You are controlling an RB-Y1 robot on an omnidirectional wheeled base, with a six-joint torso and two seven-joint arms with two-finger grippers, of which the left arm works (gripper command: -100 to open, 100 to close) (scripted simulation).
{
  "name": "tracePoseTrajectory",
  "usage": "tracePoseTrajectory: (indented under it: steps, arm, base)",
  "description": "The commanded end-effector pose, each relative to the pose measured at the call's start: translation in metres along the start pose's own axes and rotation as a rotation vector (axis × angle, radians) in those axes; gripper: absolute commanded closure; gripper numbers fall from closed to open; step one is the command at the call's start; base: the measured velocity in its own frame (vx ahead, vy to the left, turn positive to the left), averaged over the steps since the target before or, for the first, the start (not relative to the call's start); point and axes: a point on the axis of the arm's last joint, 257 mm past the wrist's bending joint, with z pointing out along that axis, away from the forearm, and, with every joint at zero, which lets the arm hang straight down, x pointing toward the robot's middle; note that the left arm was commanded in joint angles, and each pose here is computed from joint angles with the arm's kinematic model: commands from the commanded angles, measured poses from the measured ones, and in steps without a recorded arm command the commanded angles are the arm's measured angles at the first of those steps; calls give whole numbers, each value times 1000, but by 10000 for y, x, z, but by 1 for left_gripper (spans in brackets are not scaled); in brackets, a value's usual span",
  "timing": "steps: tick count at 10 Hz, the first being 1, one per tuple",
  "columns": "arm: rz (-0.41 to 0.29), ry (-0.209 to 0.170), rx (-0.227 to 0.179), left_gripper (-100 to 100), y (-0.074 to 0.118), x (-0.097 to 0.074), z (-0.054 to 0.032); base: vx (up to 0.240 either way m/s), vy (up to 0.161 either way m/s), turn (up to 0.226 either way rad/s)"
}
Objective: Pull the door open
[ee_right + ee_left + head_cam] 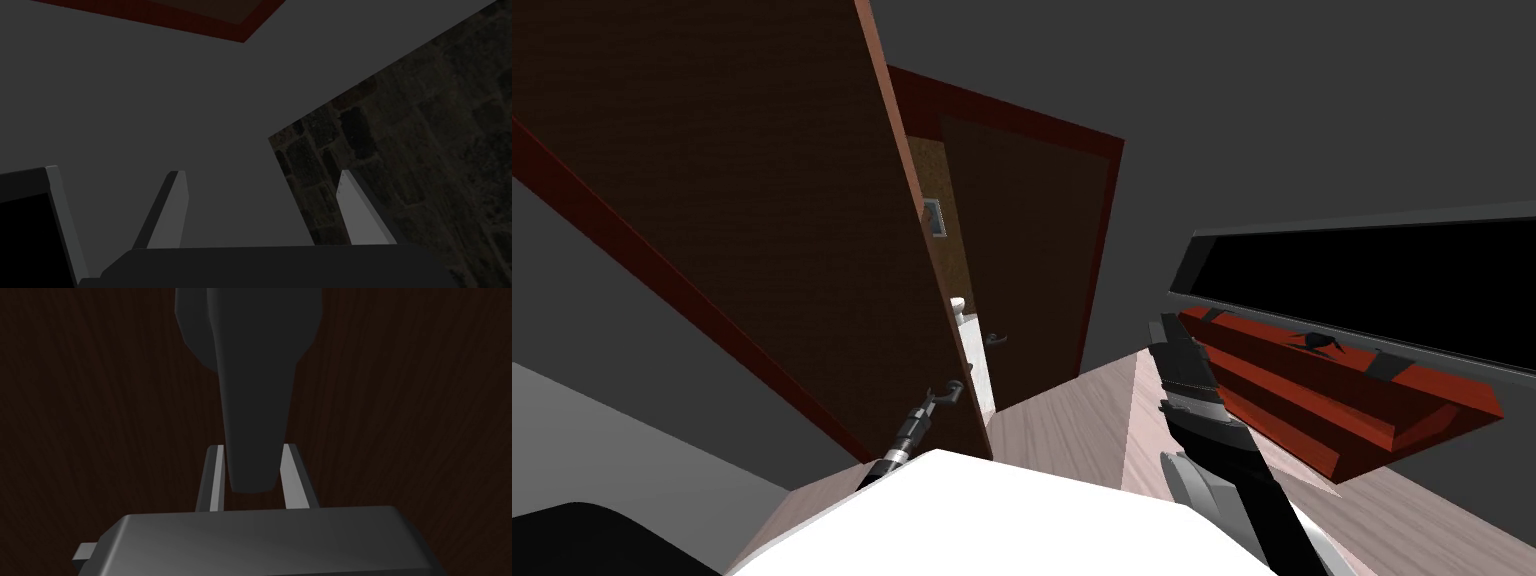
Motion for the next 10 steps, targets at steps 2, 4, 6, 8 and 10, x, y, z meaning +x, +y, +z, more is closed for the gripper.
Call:
tracePoseTrajectory:
  steps: [2,4,6,8,10]
  arm:
    - [-14,46,10,100,6,147,-92]
    - [-4,37,12,100,-25,41,-97]
    - [-7,58,9,100,-2,61,-239]
    - [-10,77,10,100,5,84,-352]
    - [-13,90,10,100,8,101,-435]
  base:
    - [-136,23,-116]
    - [-122,34,-93]
    - [-163,31,-177]
    - [-186,29,-133]
    - [-213,94,-163]
